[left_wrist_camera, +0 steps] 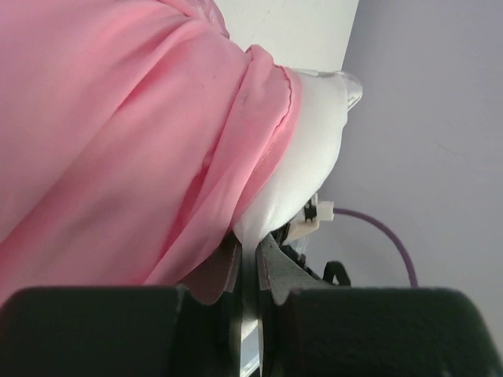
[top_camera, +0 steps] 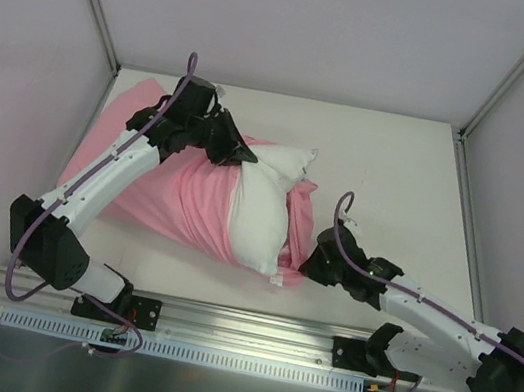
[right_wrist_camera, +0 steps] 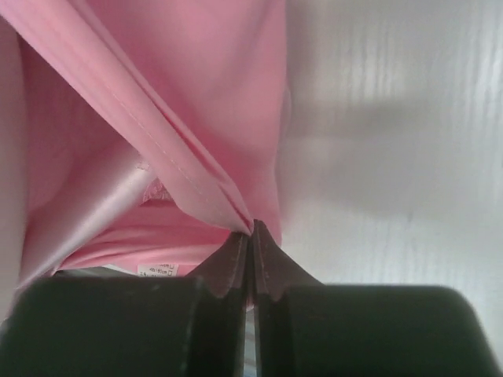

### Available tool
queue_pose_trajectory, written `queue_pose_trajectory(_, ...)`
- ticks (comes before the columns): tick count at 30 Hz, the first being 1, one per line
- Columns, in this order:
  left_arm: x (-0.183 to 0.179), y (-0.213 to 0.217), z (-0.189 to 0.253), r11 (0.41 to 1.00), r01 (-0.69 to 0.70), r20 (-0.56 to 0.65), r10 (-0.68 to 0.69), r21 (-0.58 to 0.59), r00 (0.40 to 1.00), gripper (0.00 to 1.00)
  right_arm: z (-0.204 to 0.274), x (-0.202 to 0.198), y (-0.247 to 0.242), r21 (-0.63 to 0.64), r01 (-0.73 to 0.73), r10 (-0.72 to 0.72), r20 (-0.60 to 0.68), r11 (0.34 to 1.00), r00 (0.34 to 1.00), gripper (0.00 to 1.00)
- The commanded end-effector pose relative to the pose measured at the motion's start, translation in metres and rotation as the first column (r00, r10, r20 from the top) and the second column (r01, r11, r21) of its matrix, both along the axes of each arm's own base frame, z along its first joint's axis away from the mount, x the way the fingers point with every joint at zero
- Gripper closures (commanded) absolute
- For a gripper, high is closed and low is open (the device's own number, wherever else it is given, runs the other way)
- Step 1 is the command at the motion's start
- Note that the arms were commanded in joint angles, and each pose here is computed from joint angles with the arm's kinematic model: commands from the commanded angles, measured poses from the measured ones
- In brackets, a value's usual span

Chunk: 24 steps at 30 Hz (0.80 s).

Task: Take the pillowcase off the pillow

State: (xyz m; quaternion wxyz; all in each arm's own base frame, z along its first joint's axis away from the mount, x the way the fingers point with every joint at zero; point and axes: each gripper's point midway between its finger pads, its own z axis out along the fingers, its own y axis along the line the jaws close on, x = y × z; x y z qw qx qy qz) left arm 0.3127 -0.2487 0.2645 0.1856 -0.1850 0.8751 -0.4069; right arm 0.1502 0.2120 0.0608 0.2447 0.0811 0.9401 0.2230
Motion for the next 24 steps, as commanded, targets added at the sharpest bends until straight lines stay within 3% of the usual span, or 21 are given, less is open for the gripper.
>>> queue_pose_trajectory(1,0.004,0.001,0.051,0.997,-0.027,0.190,0.041,-0.075,0.981,1.00,-0.001,-0.006,-0.021,-0.146,-0.159,0.150,-0.070,0.976,0.986,0.93)
queue_pose_trajectory(2,0.000,0.000,0.051,0.997,-0.020,0.192,0.034,-0.075,0.981,1.00,0.018,0.001,-0.022,-0.171,-0.161,0.156,-0.042,0.972,0.987,0.73)
queue_pose_trajectory(3,-0.004,0.000,0.049,0.997,-0.018,0.190,0.031,-0.072,0.981,1.00,0.027,0.004,-0.022,-0.182,-0.175,0.174,-0.025,0.968,0.985,0.62)
queue_pose_trajectory(4,-0.007,-0.002,0.047,0.997,-0.011,0.187,0.024,-0.074,0.982,1.00,0.040,0.007,-0.022,-0.184,-0.194,0.199,0.010,0.963,0.980,0.40)
queue_pose_trajectory(7,-0.014,-0.004,0.046,0.997,0.007,0.184,0.007,-0.076,0.983,1.00,0.079,0.014,-0.017,-0.110,-0.210,0.221,0.102,0.971,0.970,0.15)
queue_pose_trajectory(9,-0.018,-0.006,0.049,0.997,0.016,0.196,0.001,-0.081,0.981,1.00,0.102,0.021,-0.016,-0.065,-0.208,0.215,0.141,0.976,0.966,0.15)
queue_pose_trajectory(13,-0.028,-0.010,0.061,0.995,0.038,0.226,-0.016,-0.095,0.974,1.00,0.126,0.040,-0.024,-0.045,-0.135,0.141,0.202,0.990,0.969,0.31)
queue_pose_trajectory(15,-0.034,-0.013,0.069,0.993,0.058,0.243,-0.031,-0.105,0.969,1.00,0.128,0.049,-0.019,-0.047,-0.147,0.153,0.193,0.988,0.969,0.30)
queue_pose_trajectory(19,-0.045,-0.015,0.077,0.989,0.089,0.259,-0.055,-0.121,0.964,1.00,0.129,0.061,0.009,-0.032,-0.240,0.242,0.166,0.970,0.956,0.16)
queue_pose_trajectory(24,-0.057,-0.016,0.081,0.985,0.108,0.260,-0.069,-0.138,0.963,1.00,0.116,0.090,0.034,-0.030,-0.250,0.252,0.153,0.968,0.956,0.16)
